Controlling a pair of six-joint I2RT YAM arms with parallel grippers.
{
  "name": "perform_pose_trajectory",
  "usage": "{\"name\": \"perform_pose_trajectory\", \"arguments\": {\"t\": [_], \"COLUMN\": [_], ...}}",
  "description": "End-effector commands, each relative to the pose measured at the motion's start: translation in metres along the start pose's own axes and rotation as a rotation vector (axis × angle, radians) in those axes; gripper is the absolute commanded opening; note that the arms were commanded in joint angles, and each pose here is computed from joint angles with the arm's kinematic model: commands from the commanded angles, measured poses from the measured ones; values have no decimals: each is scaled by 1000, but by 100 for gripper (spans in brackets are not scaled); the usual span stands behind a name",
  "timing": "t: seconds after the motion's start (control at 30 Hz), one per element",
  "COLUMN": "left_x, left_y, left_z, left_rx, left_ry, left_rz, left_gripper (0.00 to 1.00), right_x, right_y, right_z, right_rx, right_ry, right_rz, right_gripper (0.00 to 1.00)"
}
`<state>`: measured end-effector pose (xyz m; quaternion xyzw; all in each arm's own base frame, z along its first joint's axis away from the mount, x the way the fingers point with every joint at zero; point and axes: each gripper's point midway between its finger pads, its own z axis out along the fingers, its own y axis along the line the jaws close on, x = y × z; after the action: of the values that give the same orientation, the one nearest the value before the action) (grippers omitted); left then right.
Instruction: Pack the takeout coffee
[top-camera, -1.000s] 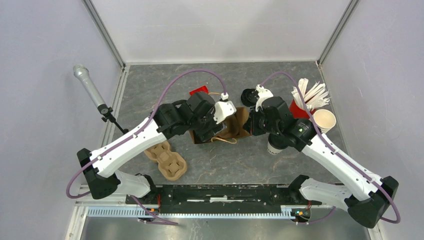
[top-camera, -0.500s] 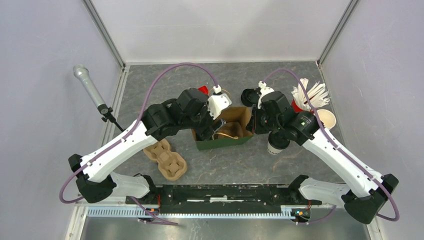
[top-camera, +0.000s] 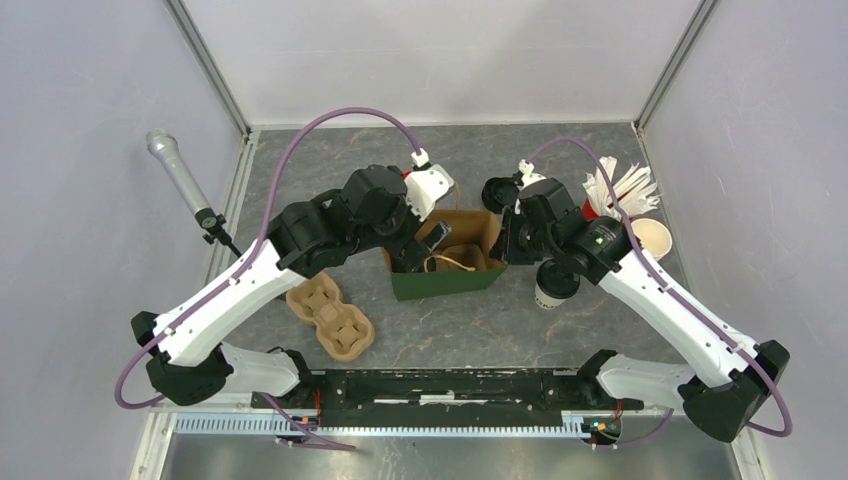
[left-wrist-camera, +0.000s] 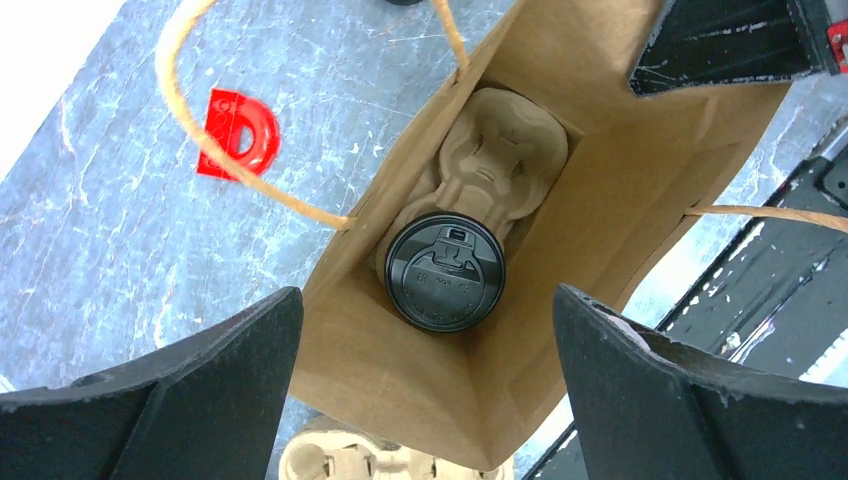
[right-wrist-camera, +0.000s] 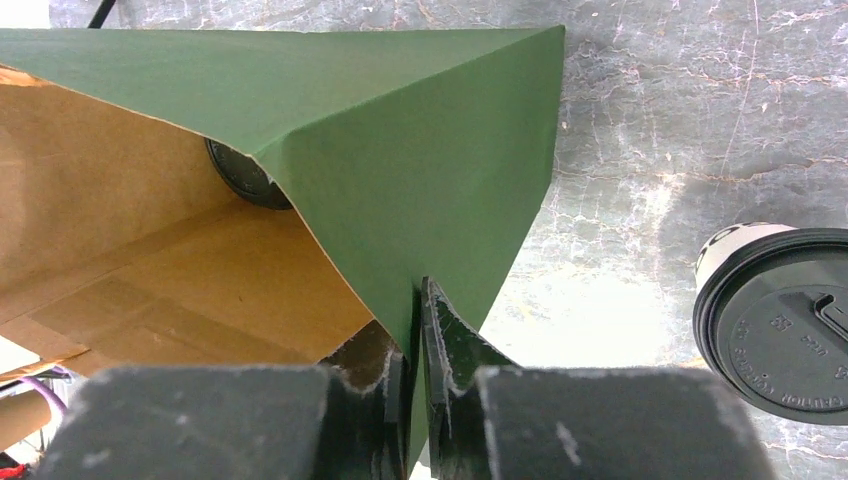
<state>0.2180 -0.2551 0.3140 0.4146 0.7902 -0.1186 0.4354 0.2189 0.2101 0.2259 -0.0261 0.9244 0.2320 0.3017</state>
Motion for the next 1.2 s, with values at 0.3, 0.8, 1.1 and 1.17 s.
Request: {"name": "perform_pose_trajectory", "arguments": {"t": [0.3, 0.8, 1.1, 1.17], "left_x": [-25, 0, 10, 17], "left_y": [42, 62, 69, 70], "left_z": [-35, -55, -53, -51], "left_rx": [-206, -266, -289, -289], "left_ry": [-77, -38, -25, -20], "left_rz": [-295, -493, -637, -667], "left_gripper": [100, 100, 100, 100], "right_x": [-38, -80, -113, -111], "right_y": [15, 21, -8, -18], "right_z": [2, -23, -86, -92], "right_rx": [-17, -5, 160, 200], "right_ry": [-89, -235, -424, -431], "right_rz": [25, -36, -125, -149], "right_gripper": [18, 41, 98, 98]}}
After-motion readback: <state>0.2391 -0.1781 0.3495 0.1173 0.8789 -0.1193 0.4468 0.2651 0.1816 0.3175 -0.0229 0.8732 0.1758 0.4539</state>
